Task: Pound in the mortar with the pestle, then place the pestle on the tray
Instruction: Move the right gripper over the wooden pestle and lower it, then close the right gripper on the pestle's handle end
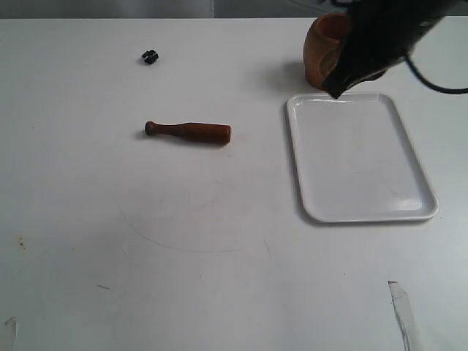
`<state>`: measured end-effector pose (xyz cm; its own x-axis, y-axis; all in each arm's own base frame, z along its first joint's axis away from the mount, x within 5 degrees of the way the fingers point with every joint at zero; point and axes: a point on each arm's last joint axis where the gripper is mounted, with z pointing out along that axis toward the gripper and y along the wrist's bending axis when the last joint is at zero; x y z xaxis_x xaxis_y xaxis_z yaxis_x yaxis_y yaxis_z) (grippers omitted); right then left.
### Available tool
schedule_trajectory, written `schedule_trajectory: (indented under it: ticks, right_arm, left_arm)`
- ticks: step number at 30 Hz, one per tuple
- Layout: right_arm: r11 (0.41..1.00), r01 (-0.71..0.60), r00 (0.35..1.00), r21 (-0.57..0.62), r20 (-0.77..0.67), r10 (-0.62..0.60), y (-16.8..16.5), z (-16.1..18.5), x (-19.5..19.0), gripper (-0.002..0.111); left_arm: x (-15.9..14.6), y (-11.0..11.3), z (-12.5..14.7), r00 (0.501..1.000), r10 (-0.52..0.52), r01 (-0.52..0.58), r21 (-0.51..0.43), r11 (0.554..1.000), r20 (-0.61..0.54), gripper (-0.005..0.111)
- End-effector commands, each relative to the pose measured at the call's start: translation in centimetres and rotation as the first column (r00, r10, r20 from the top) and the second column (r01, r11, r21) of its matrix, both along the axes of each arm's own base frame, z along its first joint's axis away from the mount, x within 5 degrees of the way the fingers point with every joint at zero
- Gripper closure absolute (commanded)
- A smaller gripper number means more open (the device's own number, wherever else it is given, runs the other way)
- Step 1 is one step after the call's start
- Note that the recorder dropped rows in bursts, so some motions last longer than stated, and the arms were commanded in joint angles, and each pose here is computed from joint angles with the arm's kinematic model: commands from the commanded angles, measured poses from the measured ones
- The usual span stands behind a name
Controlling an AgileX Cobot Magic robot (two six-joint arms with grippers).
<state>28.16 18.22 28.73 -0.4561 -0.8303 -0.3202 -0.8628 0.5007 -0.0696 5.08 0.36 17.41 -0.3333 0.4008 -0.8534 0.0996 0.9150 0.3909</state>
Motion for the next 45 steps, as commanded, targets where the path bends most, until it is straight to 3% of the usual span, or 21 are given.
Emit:
schedule_trajectory:
  ticks: [1, 4, 10, 14, 17, 20, 23, 25, 27, 28, 30, 31, 38, 45]
  right_arm:
    - [0.961, -0.273, 0.962, -0.049, 0.014, 0.274, 4.4, -0.3, 0.6, 0.108]
    - [0.926, -0.376, 0.919, -0.044, 0.114, 0.379, 7.2, -0.6, 1.3, 0.108]
    - [0.884, -0.466, 0.845, -0.036, 0.279, 0.457, 11.1, -2.1, 2.8, 0.108]
    - [0.874, -0.485, 0.855, -0.021, 0.199, 0.479, 13.0, -3.3, 3.8, 0.108]
    - [0.852, -0.520, 0.852, 0.058, -0.036, 0.523, 15.4, -4.9, 4.7, 0.108]
    - [0.859, -0.499, 0.862, 0.114, -0.043, 0.506, 18.1, -6.9, 5.6, 0.108]
    - [0.808, -0.588, 0.808, 0.017, -0.021, 0.589, 20.0, -9.1, 5.0, 0.108]
    - [0.758, -0.652, 0.758, 0.007, 0.005, 0.652, 20.8, -9.3, 4.3, 0.095]
    - [0.725, -0.688, 0.725, -0.003, 0.012, 0.688, 21.2, -9.3, 3.8, 0.064]
    - [0.730, -0.683, 0.730, 0.000, 0.039, 0.683, 21.7, -9.3, 3.7, 0.042]
    - [0.753, -0.658, 0.751, 0.010, 0.080, 0.656, 22.3, -9.3, 3.7, 0.025]
    - [0.767, -0.642, 0.763, 0.005, 0.101, 0.638, 22.5, -9.2, 3.7, 0.023]
    - [0.797, -0.599, 0.784, -0.081, 0.144, 0.604, 23.2, -10.7, 4.0, 0.042]
    - [0.808, -0.572, 0.802, -0.143, 0.109, 0.587, 23.0, -13.4, 4.6, 0.042]
  left_arm:
    - [0.0, -0.1, 0.0, 1.000, -0.006, 0.006, -0.015, 1.000, 0.004, 0.107]
    - [0.0, -0.1, 0.0, 1.000, -0.006, 0.006, -0.015, 1.000, 0.004, 0.107]
    - [0.0, -0.1, 0.0, 1.000, -0.006, 0.006, -0.015, 1.000, 0.004, 0.107]
    - [0.0, -0.1, 0.0, 1.000, -0.006, 0.006, -0.015, 1.000, 0.004, 0.107]
    - [0.0, -0.1, 0.0, 1.000, -0.006, 0.006, -0.015, 1.000, 0.004, 0.107]
    - [0.0, -0.1, 0.0, 1.000, -0.006, 0.006, -0.015, 1.000, 0.004, 0.107]
    - [0.0, -0.1, 0.0, 1.000, -0.006, 0.006, -0.015, 1.000, 0.004, 0.107]
    - [0.0, -0.1, 0.0, 1.000, -0.006, 0.006, -0.015, 1.000, 0.004, 0.107]
    - [0.0, -0.1, 0.0, 1.000, -0.006, 0.006, -0.015, 1.000, 0.004, 0.107]
    - [0.0, -0.1, 0.0, 1.000, -0.006, 0.006, -0.015, 1.000, 0.004, 0.107]
    - [0.0, -0.1, 0.0, 1.000, -0.006, 0.006, -0.015, 1.000, 0.004, 0.107]
    - [0.0, -0.1, 0.0, 1.000, -0.006, 0.006, -0.015, 1.000, 0.004, 0.107]
    - [0.0, -0.1, 0.0, 1.000, -0.006, 0.006, -0.015, 1.000, 0.004, 0.107]
    - [0.0, -0.1, 0.0, 1.000, -0.006, 0.006, -0.015, 1.000, 0.004, 0.107]
